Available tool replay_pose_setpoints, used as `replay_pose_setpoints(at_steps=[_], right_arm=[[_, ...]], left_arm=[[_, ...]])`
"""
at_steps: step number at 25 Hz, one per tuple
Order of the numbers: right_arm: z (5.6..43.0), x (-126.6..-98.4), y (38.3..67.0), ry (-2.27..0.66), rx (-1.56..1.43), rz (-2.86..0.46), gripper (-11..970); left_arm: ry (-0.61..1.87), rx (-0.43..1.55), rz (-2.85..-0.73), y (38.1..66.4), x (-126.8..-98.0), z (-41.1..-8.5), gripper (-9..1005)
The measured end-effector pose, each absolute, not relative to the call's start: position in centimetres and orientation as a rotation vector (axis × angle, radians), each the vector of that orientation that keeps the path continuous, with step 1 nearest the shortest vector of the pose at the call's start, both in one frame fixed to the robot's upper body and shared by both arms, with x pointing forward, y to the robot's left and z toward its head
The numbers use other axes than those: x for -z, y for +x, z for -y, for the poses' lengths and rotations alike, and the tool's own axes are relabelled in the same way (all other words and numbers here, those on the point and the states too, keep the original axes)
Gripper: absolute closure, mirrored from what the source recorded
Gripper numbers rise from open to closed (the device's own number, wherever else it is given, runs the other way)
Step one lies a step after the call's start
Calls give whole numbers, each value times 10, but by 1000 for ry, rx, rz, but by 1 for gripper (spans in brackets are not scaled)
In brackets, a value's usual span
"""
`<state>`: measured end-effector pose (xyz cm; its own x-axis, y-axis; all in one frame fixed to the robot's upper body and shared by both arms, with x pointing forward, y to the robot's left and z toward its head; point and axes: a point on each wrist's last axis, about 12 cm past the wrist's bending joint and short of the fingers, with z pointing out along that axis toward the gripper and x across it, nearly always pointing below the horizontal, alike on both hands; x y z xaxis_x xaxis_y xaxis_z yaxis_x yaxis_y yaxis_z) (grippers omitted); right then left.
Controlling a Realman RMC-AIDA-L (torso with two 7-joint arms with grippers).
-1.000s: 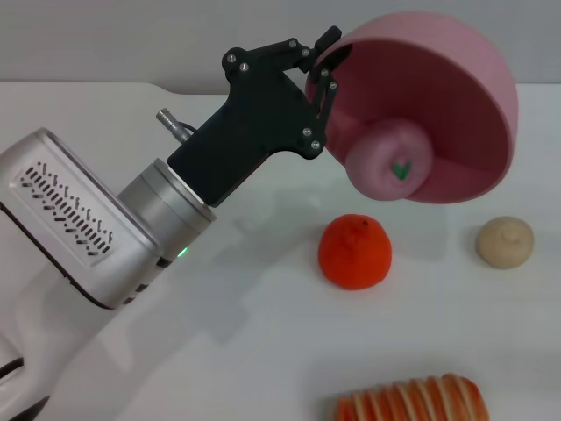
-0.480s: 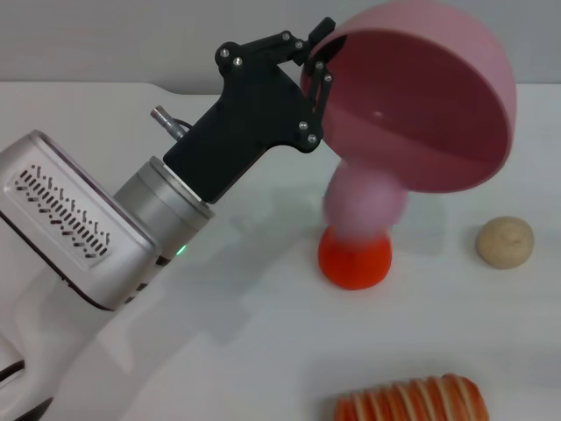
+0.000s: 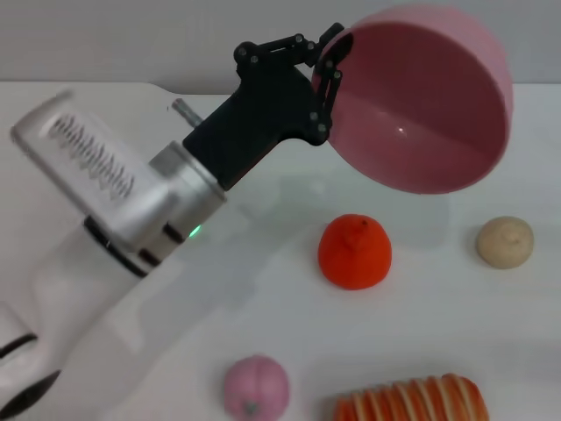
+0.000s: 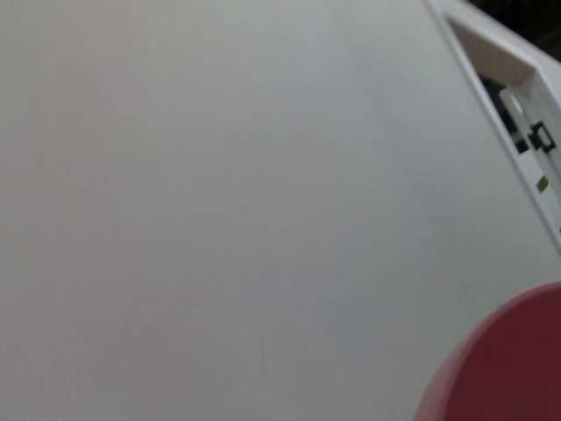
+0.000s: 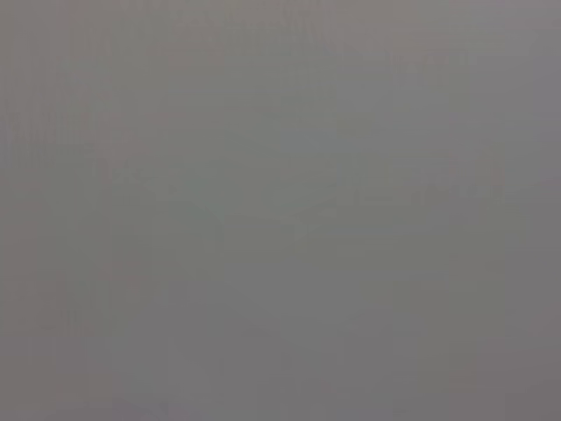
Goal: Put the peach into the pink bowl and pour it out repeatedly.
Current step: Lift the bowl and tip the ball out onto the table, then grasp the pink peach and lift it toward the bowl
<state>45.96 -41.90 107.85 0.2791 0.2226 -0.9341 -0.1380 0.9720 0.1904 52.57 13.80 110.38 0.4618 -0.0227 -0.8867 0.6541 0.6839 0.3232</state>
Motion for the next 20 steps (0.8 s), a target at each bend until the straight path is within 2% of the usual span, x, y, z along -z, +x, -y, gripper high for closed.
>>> replay_pose_setpoints(at_steps=[6,7,10,12,20], right_arm=[[416,-1078,463,55,-256,-1281,542],[415,-1078,463,52,-261,-1282,542],[411,-1078,465,37,-280,-1285,542],[408,-1077,467,23,-295,-1290,542],[391,-1075,475,-47,-366,-1318,542]], left_arm=[[736,515,-1213,554,-1101,-128,950],[739,520,-1290,566,-1101,-124,950],[735,518,-1340,574,-1102,-122,949],[749,486,-1474,595,-1104,-116,949],[715,413,-1648,621,-1112,-112,950]])
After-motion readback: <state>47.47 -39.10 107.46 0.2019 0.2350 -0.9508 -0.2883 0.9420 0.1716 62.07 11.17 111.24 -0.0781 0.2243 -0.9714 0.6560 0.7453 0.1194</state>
